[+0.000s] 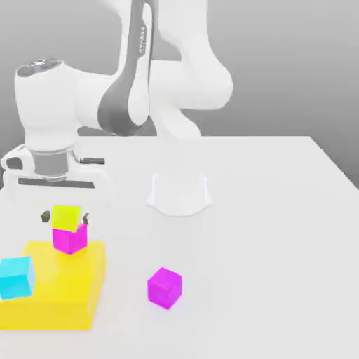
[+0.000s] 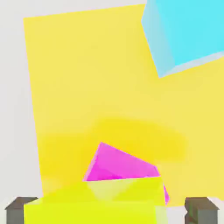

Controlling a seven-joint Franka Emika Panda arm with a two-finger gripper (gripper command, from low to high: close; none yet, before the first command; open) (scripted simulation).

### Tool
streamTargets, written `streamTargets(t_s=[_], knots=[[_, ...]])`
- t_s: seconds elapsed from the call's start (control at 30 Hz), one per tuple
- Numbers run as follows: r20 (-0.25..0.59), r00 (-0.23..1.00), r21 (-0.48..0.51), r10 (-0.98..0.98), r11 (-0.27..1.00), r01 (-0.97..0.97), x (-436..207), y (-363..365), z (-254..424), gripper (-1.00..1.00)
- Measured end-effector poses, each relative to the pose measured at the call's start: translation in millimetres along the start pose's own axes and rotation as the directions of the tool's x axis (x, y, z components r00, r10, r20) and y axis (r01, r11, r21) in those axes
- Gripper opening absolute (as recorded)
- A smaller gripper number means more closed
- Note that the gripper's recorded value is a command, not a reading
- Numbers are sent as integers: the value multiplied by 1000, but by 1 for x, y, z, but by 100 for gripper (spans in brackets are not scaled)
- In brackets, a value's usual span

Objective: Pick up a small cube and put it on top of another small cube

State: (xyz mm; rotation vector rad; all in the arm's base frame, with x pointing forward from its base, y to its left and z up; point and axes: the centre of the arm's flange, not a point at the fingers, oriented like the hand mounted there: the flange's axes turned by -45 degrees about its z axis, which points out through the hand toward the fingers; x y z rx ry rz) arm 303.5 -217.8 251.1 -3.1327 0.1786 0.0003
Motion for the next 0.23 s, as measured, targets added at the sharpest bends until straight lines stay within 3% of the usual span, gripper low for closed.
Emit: streamTargets(t_s=[0.23], knots=[[-1, 1000, 0, -1, 1000, 1, 1, 0, -48, 100]])
